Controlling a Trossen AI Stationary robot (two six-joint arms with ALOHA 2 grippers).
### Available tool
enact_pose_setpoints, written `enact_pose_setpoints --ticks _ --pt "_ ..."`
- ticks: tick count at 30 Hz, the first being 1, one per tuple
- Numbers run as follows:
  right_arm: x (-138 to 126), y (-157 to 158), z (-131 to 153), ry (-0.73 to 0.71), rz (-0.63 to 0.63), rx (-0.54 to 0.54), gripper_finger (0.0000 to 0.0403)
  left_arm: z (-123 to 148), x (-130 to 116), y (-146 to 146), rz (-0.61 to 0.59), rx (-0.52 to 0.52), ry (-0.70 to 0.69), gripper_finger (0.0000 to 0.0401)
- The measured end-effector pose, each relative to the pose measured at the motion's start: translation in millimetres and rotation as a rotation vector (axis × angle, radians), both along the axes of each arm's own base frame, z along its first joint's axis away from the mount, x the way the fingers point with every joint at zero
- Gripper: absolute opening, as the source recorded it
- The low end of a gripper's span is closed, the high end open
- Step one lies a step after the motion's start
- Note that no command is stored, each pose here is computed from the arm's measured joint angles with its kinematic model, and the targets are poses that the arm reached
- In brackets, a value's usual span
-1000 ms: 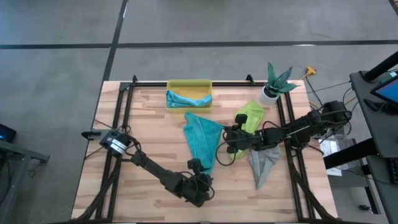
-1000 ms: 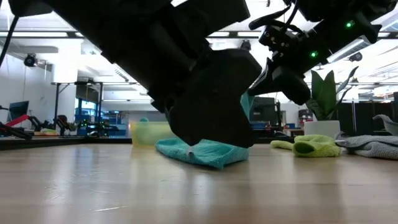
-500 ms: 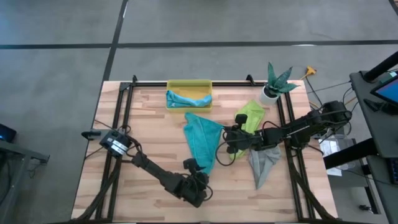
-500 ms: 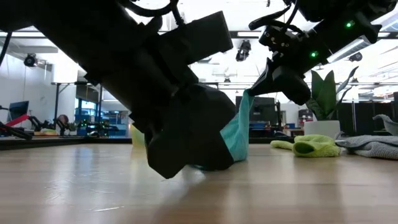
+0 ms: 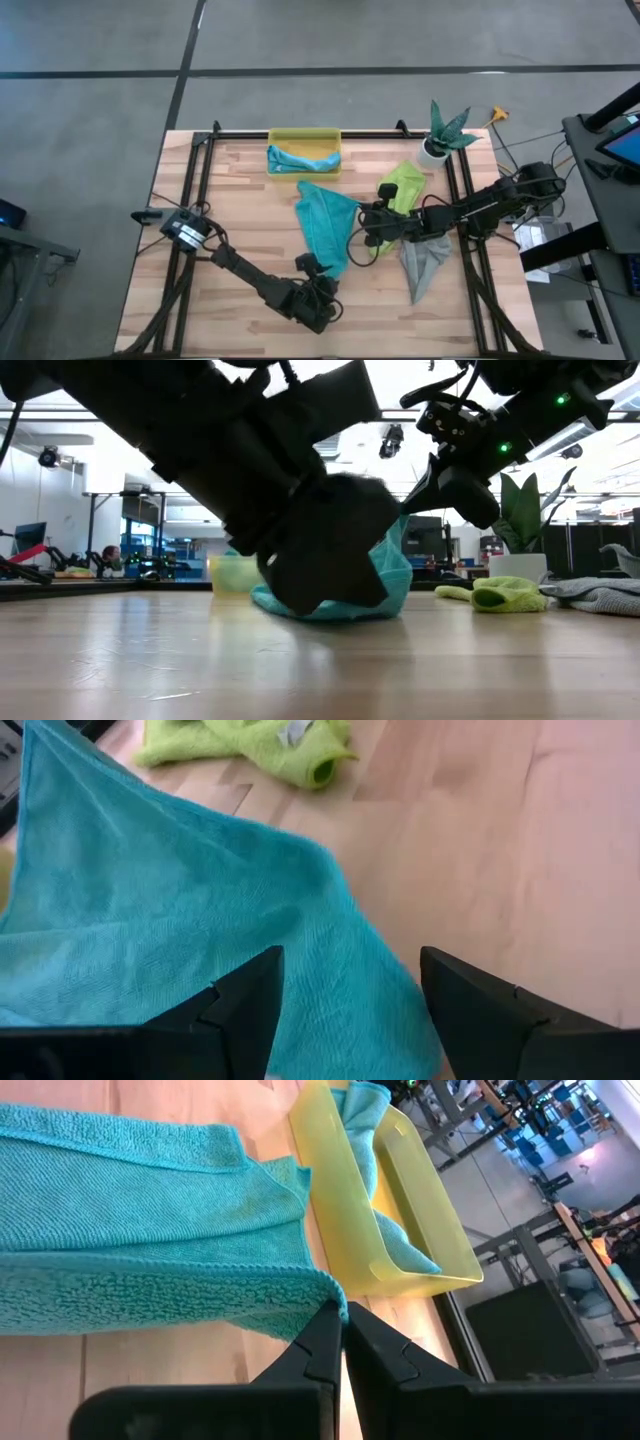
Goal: Roll microfiber towels into tight, uniform cylinder then place into a basket
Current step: Roll the light blue towel
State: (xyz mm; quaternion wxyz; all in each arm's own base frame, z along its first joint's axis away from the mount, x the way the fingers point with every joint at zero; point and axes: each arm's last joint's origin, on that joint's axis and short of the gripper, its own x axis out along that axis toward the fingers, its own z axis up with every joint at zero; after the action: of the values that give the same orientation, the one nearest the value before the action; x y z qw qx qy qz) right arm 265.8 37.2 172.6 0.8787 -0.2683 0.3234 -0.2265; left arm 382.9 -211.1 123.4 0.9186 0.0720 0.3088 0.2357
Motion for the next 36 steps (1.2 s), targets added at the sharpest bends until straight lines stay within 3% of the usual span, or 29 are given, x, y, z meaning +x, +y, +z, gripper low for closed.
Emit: enact_pose_setpoints --ticks 25,30,36 --pt "-1 0 -2 0.021 0.0 0.003 0.0009 -21 -6 0 0.059 -0.021 -0.003 0.0216" --pt "-1 0 -2 0.022 0.0 0.002 0.0009 -17 -10 -4 0.042 -0.001 0.035 0.0183" --pt "-1 0 -2 0.022 0.0 0.002 0.0009 -17 -11 -5 0.029 -0.01 0.057 0.0103"
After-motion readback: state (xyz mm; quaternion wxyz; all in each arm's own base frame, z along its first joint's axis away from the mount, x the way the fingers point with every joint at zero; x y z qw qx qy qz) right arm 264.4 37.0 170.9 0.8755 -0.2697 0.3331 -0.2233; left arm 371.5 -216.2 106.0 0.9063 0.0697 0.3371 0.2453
